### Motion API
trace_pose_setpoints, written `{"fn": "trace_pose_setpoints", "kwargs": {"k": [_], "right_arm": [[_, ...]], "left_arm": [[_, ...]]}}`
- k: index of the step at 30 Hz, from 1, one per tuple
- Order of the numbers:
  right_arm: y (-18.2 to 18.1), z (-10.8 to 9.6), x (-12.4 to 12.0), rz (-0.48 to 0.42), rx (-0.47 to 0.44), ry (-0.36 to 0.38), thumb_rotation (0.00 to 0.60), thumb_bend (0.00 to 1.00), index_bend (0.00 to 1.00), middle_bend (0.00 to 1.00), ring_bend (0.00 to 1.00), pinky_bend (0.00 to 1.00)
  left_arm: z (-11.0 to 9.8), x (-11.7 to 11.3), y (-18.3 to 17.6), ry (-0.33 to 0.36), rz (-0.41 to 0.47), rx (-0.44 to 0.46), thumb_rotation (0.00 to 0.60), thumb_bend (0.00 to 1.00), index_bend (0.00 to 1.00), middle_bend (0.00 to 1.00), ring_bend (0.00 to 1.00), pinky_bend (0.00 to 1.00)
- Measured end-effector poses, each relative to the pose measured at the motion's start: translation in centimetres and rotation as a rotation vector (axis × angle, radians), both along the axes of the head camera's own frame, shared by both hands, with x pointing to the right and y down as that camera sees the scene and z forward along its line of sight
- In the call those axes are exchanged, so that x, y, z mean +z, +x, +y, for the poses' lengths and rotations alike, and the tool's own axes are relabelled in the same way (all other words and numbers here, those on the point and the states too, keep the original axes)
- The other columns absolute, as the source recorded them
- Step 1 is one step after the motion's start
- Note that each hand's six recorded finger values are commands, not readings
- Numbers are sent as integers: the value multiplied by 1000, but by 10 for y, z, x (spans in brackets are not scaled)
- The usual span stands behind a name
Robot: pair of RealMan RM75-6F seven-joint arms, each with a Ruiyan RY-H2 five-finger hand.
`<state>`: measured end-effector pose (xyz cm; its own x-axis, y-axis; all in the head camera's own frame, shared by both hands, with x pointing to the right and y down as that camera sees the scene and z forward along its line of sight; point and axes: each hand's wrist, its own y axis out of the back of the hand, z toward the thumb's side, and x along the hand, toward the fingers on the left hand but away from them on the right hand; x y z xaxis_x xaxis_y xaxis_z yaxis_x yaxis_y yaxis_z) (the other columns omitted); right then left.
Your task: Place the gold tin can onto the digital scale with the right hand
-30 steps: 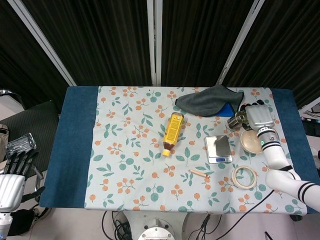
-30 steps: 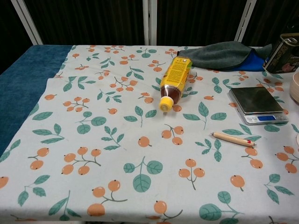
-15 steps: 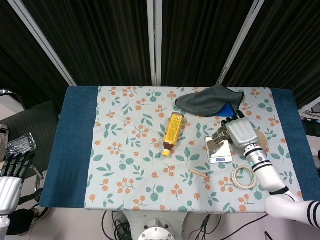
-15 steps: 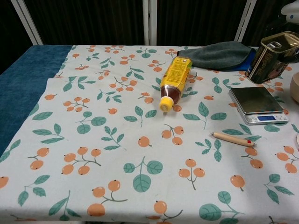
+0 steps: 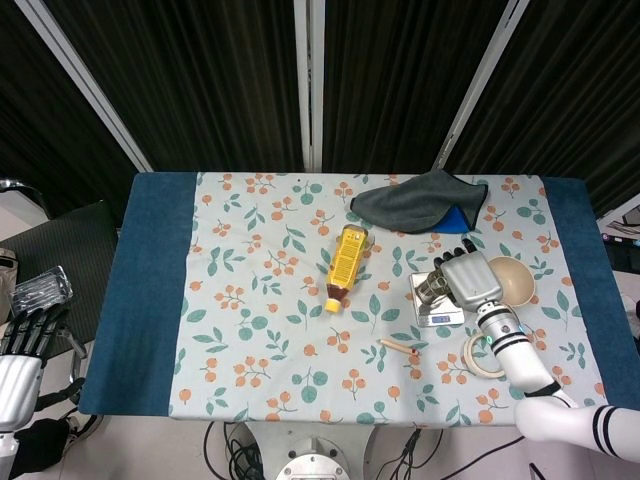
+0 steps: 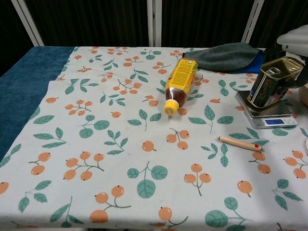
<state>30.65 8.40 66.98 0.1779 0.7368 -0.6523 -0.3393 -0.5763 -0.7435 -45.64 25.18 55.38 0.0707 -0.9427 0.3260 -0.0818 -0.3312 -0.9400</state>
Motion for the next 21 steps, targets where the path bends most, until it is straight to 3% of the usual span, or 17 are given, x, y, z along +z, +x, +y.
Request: {"fn": "trace_pose_setpoints", "kwargs": {"k": [7, 10, 12, 17, 21], "right_arm": [[-3, 3, 6, -16, 3, -18, 600, 285, 851, 657, 572, 167], [-3, 3, 6, -17, -4, -26, 600, 215, 773, 621, 557, 145], [-2, 4, 5, -13, -10, -30, 600, 157, 665, 547, 487, 109], [-1, 4, 3, -13, -16, -32, 600, 80, 229, 223, 144, 1], [0, 4, 0, -24, -2, -38, 600, 69, 30, 55, 9, 0]], "left_arm": [[0, 0, -1, 0, 1, -2, 600, 86, 18, 0, 0, 0], [0, 0, -1, 1, 3, -2, 600, 86, 18, 0, 0, 0], [0, 0, -2, 2, 3, -3, 600, 86, 18, 0, 0, 0], [1, 1, -2, -1, 4, -5, 600, 86, 18, 0, 0, 0], [1, 1, -3, 2, 6, -8, 600, 86, 18, 0, 0, 0]]}}
